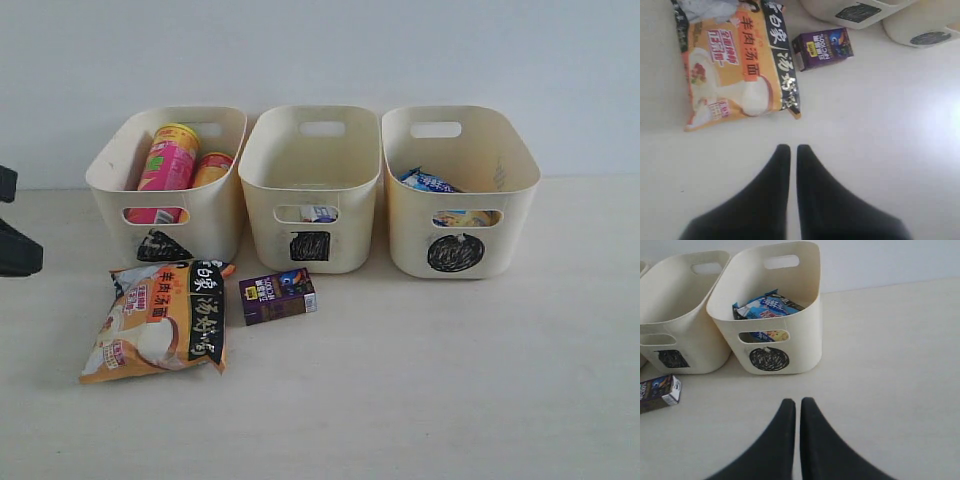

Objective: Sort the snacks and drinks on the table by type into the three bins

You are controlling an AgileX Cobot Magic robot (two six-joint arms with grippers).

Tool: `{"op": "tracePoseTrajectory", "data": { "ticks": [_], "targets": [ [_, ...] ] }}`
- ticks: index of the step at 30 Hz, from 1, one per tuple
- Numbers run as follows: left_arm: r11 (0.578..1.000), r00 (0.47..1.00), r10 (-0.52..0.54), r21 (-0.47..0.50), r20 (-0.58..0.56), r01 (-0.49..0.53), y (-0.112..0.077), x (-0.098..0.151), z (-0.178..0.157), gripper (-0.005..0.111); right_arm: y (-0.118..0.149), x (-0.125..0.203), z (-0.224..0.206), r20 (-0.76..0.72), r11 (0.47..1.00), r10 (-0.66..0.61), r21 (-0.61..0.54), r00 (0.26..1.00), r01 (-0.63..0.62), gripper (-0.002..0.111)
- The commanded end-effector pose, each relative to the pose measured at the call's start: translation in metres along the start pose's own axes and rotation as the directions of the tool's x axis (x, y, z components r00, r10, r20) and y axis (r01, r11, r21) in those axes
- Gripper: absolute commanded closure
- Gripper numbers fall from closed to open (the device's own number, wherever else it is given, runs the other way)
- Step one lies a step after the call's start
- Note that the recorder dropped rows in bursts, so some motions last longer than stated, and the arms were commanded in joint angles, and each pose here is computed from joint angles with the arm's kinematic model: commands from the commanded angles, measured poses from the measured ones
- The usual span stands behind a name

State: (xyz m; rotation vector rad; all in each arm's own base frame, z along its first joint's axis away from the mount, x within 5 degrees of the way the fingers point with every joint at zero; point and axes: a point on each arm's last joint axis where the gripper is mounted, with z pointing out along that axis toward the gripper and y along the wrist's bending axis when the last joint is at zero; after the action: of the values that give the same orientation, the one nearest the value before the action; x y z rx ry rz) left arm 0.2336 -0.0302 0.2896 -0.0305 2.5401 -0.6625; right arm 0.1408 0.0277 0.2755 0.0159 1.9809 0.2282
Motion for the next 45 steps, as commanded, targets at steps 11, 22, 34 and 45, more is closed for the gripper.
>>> {"op": "tracePoseTrajectory", "data": {
  "ticks": [11,22,34,45],
  "targets": [
    [0.935,0.955,-0.263,0.209,-0.138,0.287,0.073,-0.044,0.059,0.061,0.008,0.001,-0.001,0.010,0.997,-0.054,-0.060,0.998,0.055,0.108],
    [0.856,0.910,-0.333,0.325,-0.247,0.401,0.141,-0.050,0.122,0.025,0.009,0.001,-0.001,0.012,0.996,-0.059,-0.061,0.998,0.059,0.108],
    [0.888,0.921,-0.317,0.270,-0.225,0.372,0.179,-0.053,0.164,0.017,0.008,0.001,-0.001,0.011,0.996,-0.059,-0.060,0.998,0.059,0.108],
    [0.879,0.922,-0.276,0.316,-0.270,0.356,0.173,-0.038,0.201,0.017,0.008,0.001,-0.001,0.011,0.996,-0.059,-0.060,0.998,0.059,0.108]
  ]
}}
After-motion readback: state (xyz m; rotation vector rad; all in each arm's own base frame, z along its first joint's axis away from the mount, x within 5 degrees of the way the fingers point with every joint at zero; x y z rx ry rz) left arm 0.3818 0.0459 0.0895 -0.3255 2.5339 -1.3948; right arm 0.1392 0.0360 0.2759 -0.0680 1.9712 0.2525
